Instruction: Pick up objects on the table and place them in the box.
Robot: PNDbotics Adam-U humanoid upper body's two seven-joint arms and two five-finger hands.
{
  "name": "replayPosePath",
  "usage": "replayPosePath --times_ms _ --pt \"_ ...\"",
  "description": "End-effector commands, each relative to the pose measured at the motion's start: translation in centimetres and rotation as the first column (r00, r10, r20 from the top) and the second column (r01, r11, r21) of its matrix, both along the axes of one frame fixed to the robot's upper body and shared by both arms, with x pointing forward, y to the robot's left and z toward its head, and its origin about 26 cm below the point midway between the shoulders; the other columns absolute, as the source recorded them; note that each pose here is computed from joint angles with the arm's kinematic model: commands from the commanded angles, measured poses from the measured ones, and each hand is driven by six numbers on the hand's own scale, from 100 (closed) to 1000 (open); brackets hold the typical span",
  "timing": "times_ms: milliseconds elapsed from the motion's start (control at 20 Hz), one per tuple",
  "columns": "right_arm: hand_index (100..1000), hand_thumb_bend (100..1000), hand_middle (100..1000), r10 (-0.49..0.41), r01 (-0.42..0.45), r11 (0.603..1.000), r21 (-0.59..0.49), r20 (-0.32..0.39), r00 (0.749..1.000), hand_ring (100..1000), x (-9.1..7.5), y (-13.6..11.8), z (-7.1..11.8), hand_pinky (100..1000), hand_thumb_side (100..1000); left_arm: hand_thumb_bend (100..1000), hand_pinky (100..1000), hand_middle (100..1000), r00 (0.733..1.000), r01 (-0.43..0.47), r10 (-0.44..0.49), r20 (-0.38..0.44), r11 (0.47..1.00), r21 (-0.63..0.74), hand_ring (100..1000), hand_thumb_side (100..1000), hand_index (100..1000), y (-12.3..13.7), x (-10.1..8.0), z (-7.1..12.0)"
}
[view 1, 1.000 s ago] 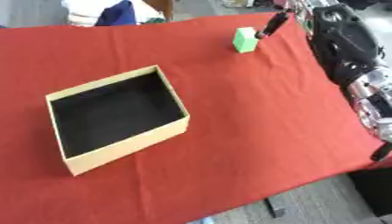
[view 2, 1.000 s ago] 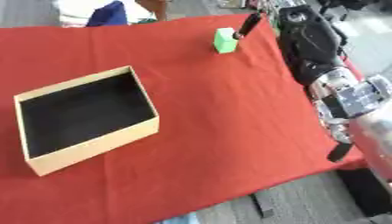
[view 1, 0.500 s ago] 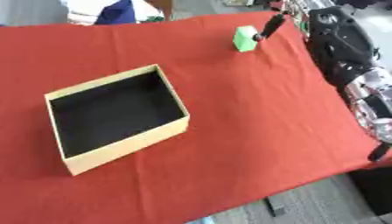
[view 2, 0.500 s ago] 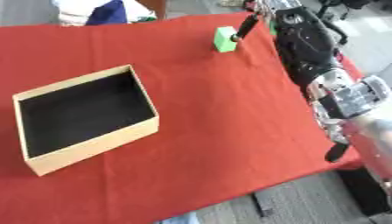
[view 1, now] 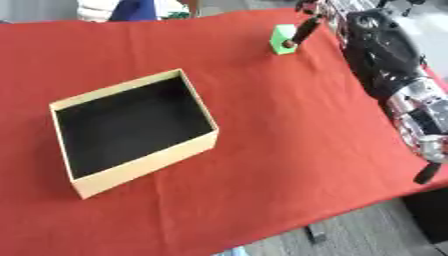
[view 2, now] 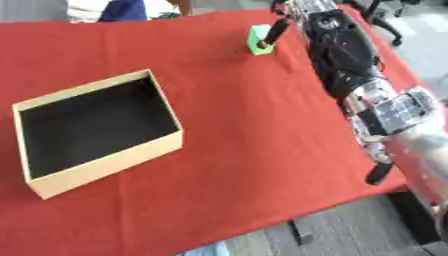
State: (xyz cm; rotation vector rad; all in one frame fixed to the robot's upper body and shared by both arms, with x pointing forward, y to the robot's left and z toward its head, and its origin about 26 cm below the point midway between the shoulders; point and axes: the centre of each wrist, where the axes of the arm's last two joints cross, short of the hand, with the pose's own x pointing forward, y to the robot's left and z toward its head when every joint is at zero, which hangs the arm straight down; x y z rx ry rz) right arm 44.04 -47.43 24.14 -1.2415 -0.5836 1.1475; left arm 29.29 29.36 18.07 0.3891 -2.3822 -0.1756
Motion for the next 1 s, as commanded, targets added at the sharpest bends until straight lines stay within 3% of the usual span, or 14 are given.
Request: replayPosePath --times_ms 50,450,650,850,1000 --pt "1000 439 1000 -0.024 0.024 1.000 0.002 0.047 0.999 931 -0.5 -1.0 1.7 888 568 100 676 600 0.999 0.005 -0.006 0.034 1.000 0.020 648 637 805 0.0 -0.1 1.0" --pt "1000 370 1000 -0.058 0.056 0.998 0.034 0.059 0.997 912 -0.8 -1.6 1.2 869 550 100 676 600 0.999 0.010 -0.010 0.037 1.000 0.017 648 640 806 -0.1 -0.1 1.0" --pt "1000 315 994 -0.074 0.071 0.996 0.049 0.066 0.995 886 -0.9 -1.9 1.0 835 491 100 676 601 0.999 0.013 -0.013 0.038 1.000 0.019 648 643 806 -0.1 -0.1 1.1" --pt "1000 204 961 -0.082 0.076 0.995 0.059 0.100 0.992 791 -1.0 -2.0 0.9 736 444 100 676 601 0.999 0.014 -0.015 0.038 1.000 0.020 649 639 806 -0.1 -0.1 1.1" --pt "1000 100 884 -0.082 0.073 0.995 0.066 0.132 0.988 688 -1.0 -2.0 1.0 676 396 100 677 602 0.999 0.015 -0.016 0.039 1.000 0.021 649 638 806 -0.1 -0.1 1.1"
